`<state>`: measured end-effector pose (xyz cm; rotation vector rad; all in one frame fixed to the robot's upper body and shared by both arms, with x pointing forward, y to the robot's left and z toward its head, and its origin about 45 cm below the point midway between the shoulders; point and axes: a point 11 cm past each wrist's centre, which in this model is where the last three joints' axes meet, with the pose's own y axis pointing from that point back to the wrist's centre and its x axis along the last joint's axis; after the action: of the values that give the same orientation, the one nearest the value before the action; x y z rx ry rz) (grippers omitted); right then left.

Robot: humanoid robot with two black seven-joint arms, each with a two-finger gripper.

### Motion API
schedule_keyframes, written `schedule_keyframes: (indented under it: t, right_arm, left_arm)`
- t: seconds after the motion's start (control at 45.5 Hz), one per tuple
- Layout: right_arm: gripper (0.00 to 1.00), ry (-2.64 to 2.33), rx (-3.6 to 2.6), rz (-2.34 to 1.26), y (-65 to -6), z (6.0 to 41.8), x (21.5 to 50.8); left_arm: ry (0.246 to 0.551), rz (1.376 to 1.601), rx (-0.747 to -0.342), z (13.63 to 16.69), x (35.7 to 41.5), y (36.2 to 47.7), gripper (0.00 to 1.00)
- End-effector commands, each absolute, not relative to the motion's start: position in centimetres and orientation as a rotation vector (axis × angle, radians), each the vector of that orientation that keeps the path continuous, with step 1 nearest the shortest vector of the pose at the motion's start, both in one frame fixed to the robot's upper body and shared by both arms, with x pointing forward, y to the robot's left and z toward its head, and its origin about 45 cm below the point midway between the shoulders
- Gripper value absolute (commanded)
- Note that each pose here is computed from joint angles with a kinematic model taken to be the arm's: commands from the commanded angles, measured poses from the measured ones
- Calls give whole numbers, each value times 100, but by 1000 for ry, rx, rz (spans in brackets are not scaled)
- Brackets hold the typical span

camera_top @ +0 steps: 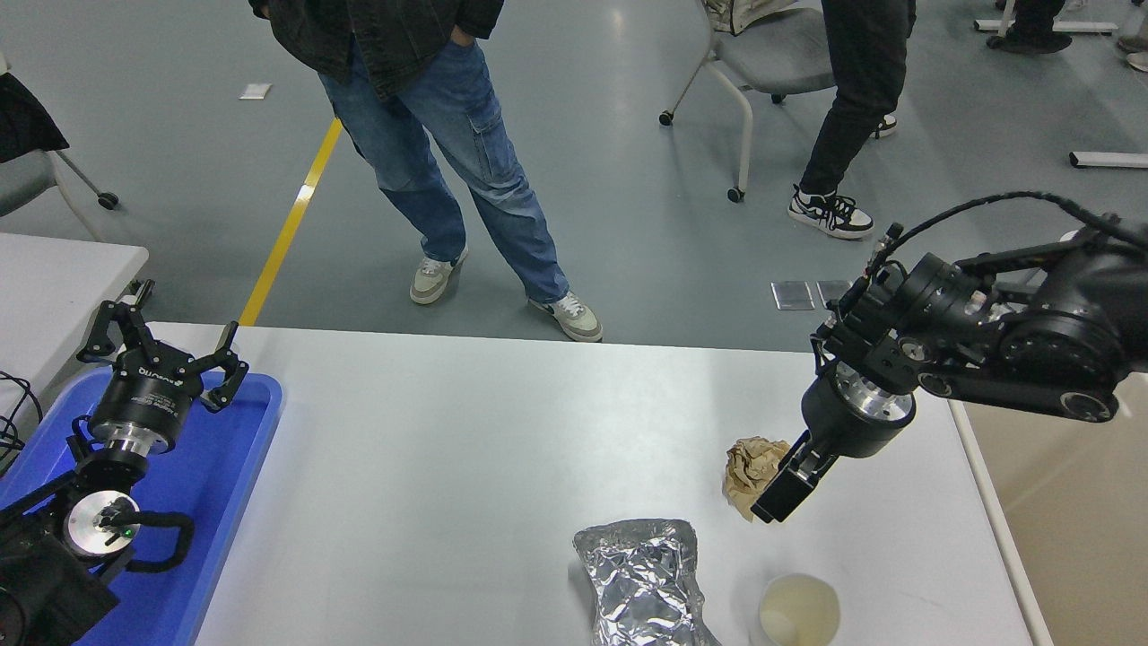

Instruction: Clean the table surface

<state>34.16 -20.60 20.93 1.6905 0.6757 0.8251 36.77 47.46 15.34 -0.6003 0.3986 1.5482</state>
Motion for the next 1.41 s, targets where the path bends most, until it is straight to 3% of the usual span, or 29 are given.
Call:
schedule_keyframes:
  t: [0.0, 0.527, 0.769, 1.077, 1.187, 1.385]
  right_arm:
    - [98, 735, 1673, 804, -2113, 1918, 3298]
    - [98, 818, 1702, 744, -2104, 1548, 3032]
    - [96, 804, 1698, 749, -2164, 1500, 3048]
    - [78, 764, 1736, 715, -2353, 1475, 3021]
    - [60, 744, 1743, 706, -2435, 1453, 3021]
    - [58, 716, 1765, 673, -2591, 1362, 2948]
  left_arm:
    - [399, 1548, -600, 1534, 3677, 4746, 100]
    - [399, 1548, -600, 1534, 3677, 4746, 100]
    - [399, 1548, -600, 1534, 3677, 4746, 100]
    - [399, 1548, -600, 1534, 3677, 4746, 100]
    - [399, 1548, -600, 1534, 3677, 4746, 100]
    - [399, 1548, -600, 1534, 3677, 4746, 100]
